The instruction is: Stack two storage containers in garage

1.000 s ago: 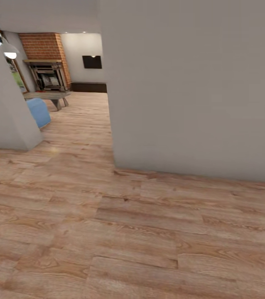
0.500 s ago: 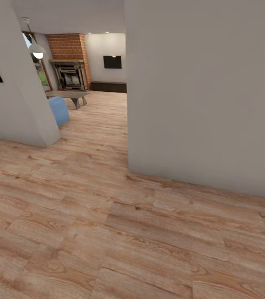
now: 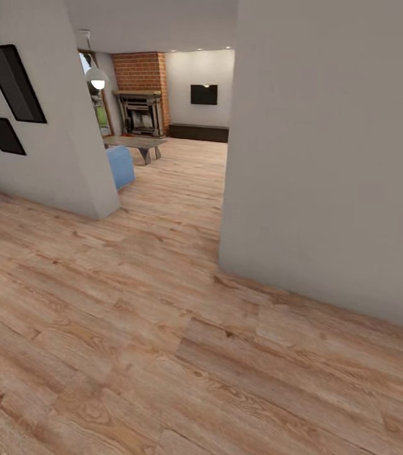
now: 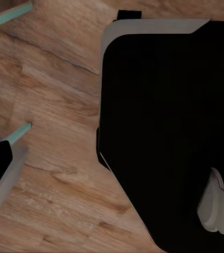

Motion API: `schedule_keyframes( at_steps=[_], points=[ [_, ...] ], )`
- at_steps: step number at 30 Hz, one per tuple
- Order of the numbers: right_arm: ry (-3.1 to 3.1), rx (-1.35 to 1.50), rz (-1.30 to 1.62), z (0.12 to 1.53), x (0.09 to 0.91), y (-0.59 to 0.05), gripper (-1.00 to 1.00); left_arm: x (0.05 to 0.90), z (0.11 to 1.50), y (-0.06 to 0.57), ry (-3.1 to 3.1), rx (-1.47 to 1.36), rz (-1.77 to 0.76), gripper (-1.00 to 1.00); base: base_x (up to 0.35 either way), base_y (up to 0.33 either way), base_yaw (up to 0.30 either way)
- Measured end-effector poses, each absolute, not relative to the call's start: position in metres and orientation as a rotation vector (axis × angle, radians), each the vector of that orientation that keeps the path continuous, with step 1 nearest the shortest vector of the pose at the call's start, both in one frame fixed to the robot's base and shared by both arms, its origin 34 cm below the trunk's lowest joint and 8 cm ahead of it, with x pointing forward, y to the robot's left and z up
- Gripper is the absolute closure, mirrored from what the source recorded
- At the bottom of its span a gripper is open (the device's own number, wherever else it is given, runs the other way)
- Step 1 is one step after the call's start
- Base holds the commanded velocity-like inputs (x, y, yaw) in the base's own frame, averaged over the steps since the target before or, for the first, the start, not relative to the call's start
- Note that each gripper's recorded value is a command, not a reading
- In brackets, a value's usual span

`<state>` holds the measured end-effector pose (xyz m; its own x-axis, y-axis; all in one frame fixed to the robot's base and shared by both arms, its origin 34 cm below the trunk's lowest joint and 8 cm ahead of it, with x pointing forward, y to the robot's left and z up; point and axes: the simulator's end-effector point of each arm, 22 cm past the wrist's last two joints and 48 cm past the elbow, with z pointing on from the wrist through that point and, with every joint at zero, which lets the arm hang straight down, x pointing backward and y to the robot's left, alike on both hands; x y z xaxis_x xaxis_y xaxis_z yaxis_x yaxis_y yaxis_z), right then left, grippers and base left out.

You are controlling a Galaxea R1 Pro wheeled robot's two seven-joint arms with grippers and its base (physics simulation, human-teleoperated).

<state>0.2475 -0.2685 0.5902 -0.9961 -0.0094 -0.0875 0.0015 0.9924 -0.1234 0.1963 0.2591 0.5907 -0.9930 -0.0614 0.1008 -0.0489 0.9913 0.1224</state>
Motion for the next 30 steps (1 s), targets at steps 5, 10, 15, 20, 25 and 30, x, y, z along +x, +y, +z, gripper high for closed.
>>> schedule_keyframes(
  at_steps=[5, 10, 15, 20, 25, 30],
  points=[
    [3.048, -0.007, -0.189, 0.5902, 0.2476, -0.2685, -1.0, 0.1963, 0.5906, 0.259, -3.03, 0.084, -0.182, -1.0, 0.322, 0.0, 0.274],
    [3.047, -0.007, -0.189, 0.5902, 0.2477, -0.2685, -1.0, 0.1963, 0.5906, 0.2591, -3.03, 0.084, -0.182, -1.0, 0.322, 0.0, 0.274],
    [3.047, -0.007, -0.189, 0.5902, 0.2477, -0.2685, -1.0, 0.1962, 0.5907, 0.2591, -3.03, 0.084, -0.182, -1.0, 0.322, 0.0, 0.204],
    [3.046, -0.005, -0.189, 0.5902, 0.2479, -0.2685, -1.0, 0.196, 0.5907, 0.259, -3.029, 0.084, -0.182, -1.0, 0.322, 0.0, 0.027],
    [3.046, -0.005, -0.189, 0.5902, 0.2479, -0.2685, -1.0, 0.196, 0.5907, 0.259, -3.029, 0.084, -0.181, -1.0, 0.322, 0.0, 0.006],
    [3.046, -0.006, -0.189, 0.5902, 0.2477, -0.2685, -1.0, 0.196, 0.5907, 0.259, -3.029, 0.084, -0.181, -1.0, 0.322, 0.0, 0.001]
  ],
)
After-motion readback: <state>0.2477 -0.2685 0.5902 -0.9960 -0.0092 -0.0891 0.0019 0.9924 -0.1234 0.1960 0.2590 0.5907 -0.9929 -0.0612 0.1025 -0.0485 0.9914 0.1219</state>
